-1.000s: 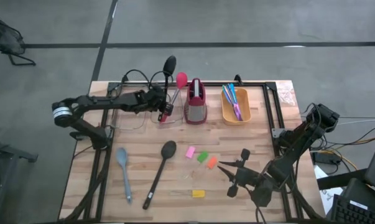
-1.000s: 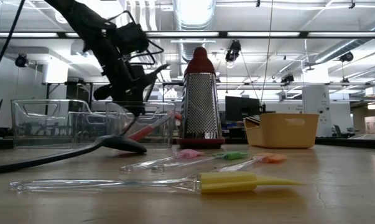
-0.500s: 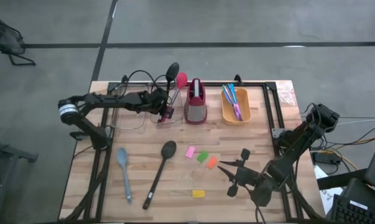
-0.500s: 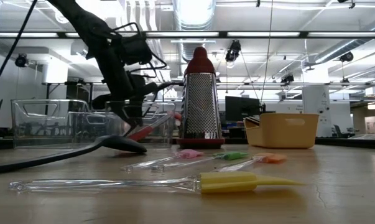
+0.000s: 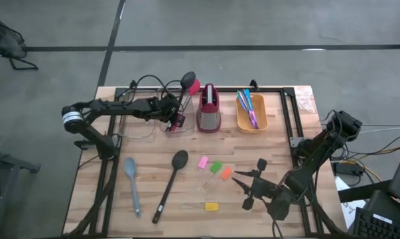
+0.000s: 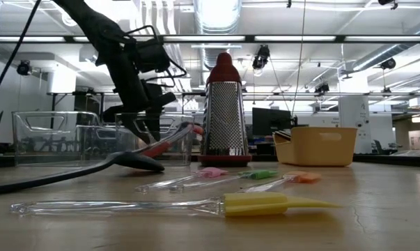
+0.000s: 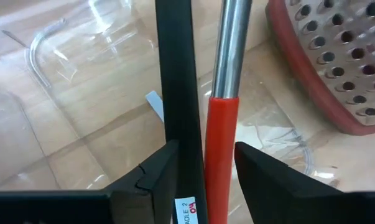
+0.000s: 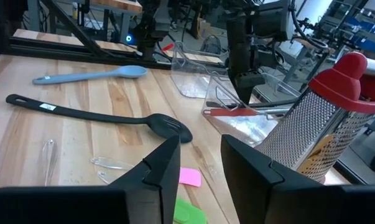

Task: Pick & Place Kitchen Items
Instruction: Put the black serving spoon into the right transparent bin

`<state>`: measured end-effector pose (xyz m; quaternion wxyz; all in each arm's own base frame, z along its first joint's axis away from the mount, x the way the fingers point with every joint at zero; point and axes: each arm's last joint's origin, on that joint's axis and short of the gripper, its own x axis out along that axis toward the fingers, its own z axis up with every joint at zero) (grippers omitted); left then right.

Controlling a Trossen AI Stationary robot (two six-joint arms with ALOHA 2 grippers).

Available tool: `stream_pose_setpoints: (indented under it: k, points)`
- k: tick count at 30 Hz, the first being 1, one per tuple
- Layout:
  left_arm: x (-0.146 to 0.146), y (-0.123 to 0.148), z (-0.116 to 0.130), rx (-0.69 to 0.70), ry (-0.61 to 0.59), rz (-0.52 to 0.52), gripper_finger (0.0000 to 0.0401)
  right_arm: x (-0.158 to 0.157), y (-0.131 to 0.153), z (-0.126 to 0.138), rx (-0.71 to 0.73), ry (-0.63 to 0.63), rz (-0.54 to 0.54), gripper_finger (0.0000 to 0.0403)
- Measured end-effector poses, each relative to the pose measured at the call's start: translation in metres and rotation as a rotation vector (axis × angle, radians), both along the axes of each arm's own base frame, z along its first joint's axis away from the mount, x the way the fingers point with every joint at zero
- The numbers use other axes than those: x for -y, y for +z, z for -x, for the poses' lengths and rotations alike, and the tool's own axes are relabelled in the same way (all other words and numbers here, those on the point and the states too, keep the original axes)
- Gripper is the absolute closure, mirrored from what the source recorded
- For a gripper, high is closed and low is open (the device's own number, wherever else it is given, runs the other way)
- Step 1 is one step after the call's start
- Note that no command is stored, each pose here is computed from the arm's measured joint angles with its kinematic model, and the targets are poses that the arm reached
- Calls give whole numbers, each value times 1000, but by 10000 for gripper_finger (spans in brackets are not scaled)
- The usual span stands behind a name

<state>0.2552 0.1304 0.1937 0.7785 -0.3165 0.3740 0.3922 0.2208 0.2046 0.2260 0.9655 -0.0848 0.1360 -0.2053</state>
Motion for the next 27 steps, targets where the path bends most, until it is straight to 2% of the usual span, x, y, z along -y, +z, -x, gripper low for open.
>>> stream_pose_setpoints:
  k: [7,11,18,27]
  points:
    - [7,25,7,68,-48,-61,230,0,0,0,-1,0,1,280]
    - [26,47,12,135,-120,-106,231,0,0,0,-1,-1,1,288]
    - [94,66,6,266,-297,-106,231,1,-2,1,-4,-1,4,314]
    - [198,54,7,268,-425,-107,231,1,-2,1,3,-4,-11,337]
